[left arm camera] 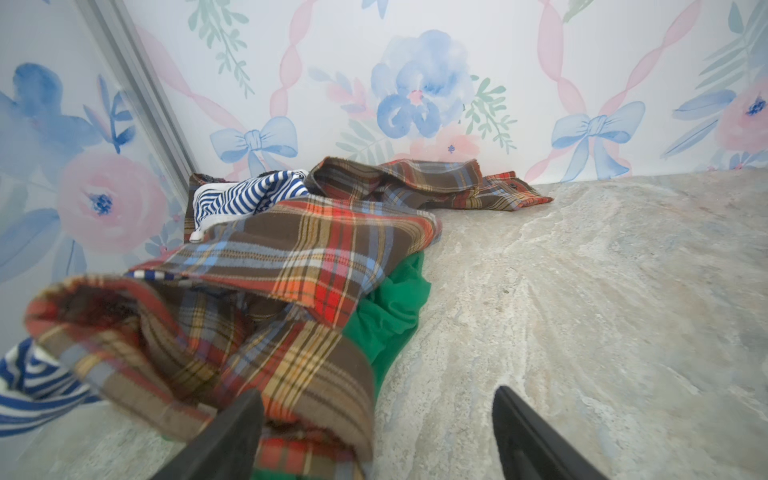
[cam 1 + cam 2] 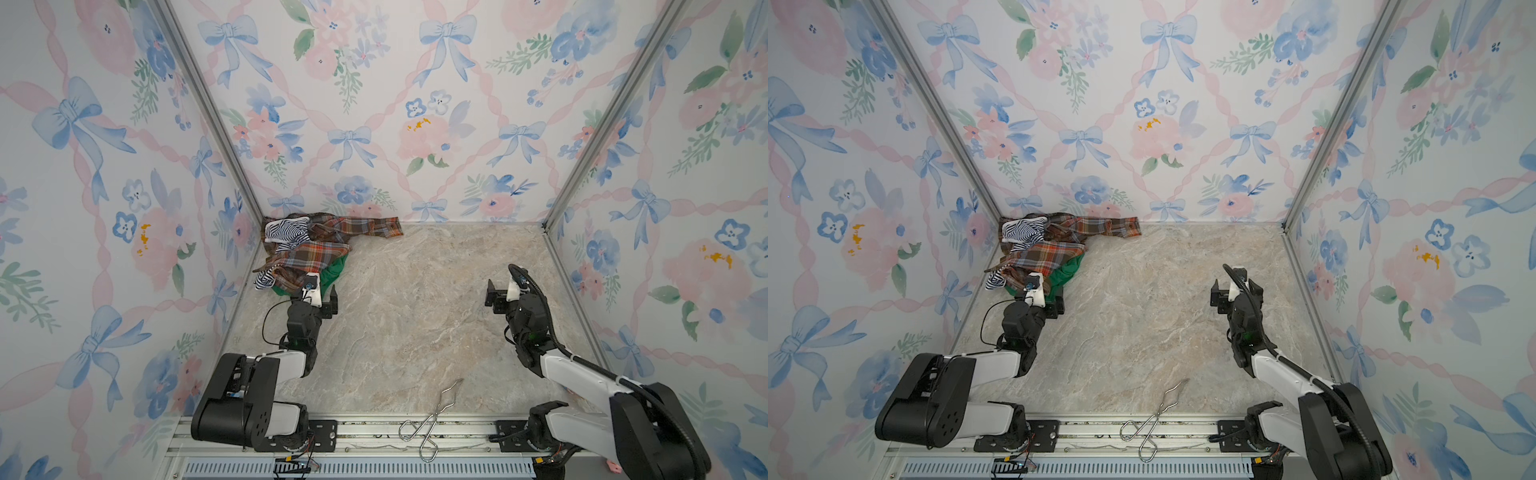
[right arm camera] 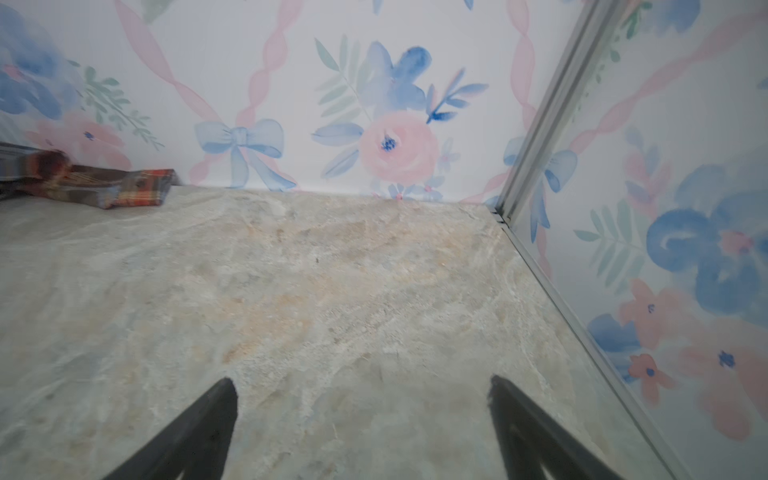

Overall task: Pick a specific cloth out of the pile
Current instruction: 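Reach the left gripper into the pile and grasp the green t-shirt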

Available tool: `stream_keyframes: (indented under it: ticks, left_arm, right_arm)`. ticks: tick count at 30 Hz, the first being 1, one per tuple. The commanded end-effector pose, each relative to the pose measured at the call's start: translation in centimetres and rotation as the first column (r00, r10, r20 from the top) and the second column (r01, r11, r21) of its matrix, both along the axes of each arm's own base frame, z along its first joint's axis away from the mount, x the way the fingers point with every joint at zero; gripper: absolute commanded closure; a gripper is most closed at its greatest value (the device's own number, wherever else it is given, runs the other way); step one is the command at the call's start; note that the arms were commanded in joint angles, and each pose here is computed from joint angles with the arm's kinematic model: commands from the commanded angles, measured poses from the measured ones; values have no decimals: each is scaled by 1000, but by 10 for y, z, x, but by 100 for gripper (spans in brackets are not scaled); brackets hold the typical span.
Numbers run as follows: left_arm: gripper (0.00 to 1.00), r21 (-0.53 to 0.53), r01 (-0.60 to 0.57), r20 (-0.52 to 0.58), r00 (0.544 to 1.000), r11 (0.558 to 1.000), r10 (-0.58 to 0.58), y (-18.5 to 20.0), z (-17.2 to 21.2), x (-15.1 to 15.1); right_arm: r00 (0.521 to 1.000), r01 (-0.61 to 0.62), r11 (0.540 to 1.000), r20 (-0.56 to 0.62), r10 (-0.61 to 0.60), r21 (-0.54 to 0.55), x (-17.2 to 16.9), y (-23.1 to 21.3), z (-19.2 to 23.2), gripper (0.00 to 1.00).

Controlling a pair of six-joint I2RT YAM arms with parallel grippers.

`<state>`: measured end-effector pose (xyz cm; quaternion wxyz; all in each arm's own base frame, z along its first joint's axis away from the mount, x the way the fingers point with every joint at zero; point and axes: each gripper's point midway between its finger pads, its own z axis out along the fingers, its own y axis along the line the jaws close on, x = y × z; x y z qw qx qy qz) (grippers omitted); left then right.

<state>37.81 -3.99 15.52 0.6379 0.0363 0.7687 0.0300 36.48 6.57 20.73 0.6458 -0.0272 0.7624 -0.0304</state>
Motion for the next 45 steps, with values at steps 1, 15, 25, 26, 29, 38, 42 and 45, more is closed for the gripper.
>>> stream_keyframes:
  ticks: [1, 15, 25, 26, 29, 38, 42, 45]
  left_arm:
    - [16, 103, -122, -233, 962, 987, 144, -8, 1, 8]
    - [39, 532, -33, -572, 723, 846, 388, -50, -48, 41]
    - [56, 598, -27, -584, 669, 801, 459, -38, -85, 83]
    - [56, 606, -29, -581, 667, 795, 467, -36, -86, 86]
    - [56, 634, -27, -569, 661, 773, 490, -31, -90, 94]
    - [55, 678, -2, -562, 643, 735, 520, -21, -105, 116]
    - [61, 684, 8, -568, 634, 730, 525, -17, -112, 121]
    - [70, 687, 0, -565, 629, 727, 534, -12, -113, 124]
  right_arm:
    - [989, -104, 995, -105, 105, 13, -7, 45, 22, 3]
    - [690, -697, 676, -33, 723, 238, -65, 256, -26, 3]
    - [668, -702, 663, -80, 739, 262, -57, 281, -52, 3]
    - [670, -701, 664, -77, 738, 260, -57, 281, -51, 3]
    - [676, -697, 671, -81, 733, 254, -57, 280, -52, 3]
    - [678, -697, 679, -95, 729, 230, -56, 279, -52, 3]
    - [670, -700, 674, -112, 734, 235, -54, 282, -57, 3]
    - [658, -707, 665, -120, 743, 242, -55, 286, -59, 3]
